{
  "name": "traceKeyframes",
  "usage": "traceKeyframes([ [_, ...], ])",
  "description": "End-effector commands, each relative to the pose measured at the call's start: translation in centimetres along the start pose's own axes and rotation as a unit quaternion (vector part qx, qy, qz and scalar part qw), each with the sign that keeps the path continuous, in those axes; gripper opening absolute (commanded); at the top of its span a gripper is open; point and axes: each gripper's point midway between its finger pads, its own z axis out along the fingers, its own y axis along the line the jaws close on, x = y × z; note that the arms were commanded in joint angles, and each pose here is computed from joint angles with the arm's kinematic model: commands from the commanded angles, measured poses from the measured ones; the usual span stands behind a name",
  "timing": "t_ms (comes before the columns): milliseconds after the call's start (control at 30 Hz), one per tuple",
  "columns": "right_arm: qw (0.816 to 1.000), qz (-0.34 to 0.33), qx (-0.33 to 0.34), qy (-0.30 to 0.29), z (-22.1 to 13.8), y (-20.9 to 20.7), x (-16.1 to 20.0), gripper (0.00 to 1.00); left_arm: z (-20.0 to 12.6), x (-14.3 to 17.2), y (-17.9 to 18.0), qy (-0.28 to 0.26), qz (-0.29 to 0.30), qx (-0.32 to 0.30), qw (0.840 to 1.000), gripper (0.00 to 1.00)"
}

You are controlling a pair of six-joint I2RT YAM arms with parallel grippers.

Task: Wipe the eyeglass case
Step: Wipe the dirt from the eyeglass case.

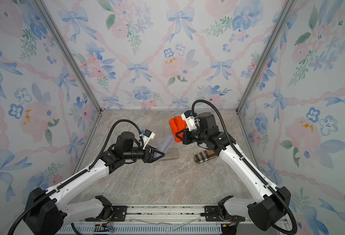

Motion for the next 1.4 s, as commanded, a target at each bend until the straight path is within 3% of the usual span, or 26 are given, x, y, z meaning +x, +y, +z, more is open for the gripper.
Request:
traceKeyframes([
  [0,1.0,-0.003,-0.012,-0.019,-3.3,1.6,-0.9,0.0,-0.8,0.0,-2.4,0.014,0.081,0.03,0.996,0.35],
  [200,0.999,0.0,-0.028,0.021,-6.5,3.0,0.6,0.0,-1.4,0.8,-3.3,0.02,0.128,0.036,0.991,0.35],
  [400,0.991,0.059,-0.094,0.074,-4.2,3.6,2.7,0.0,-1.9,0.4,-5.1,0.013,0.166,0.064,0.984,0.36],
  [667,0.975,0.086,-0.187,0.089,-2.9,6.1,3.3,0.0,-1.0,0.2,-4.8,0.031,0.184,0.071,0.98,0.36],
  [967,0.967,0.131,-0.182,0.124,-2.6,5.8,5.0,0.0,-1.0,-1.8,-3.4,0.01,0.196,0.023,0.98,0.35],
  [1233,0.967,0.123,-0.194,0.111,-1.0,5.3,3.8,0.0,-0.3,-0.6,-6.7,0.028,0.211,0.082,0.974,0.36],
  [1367,0.963,0.121,-0.213,0.116,1.0,5.1,2.6,0.0,-0.6,-0.1,-6.8,0.024,0.213,0.066,0.974,0.36],
])
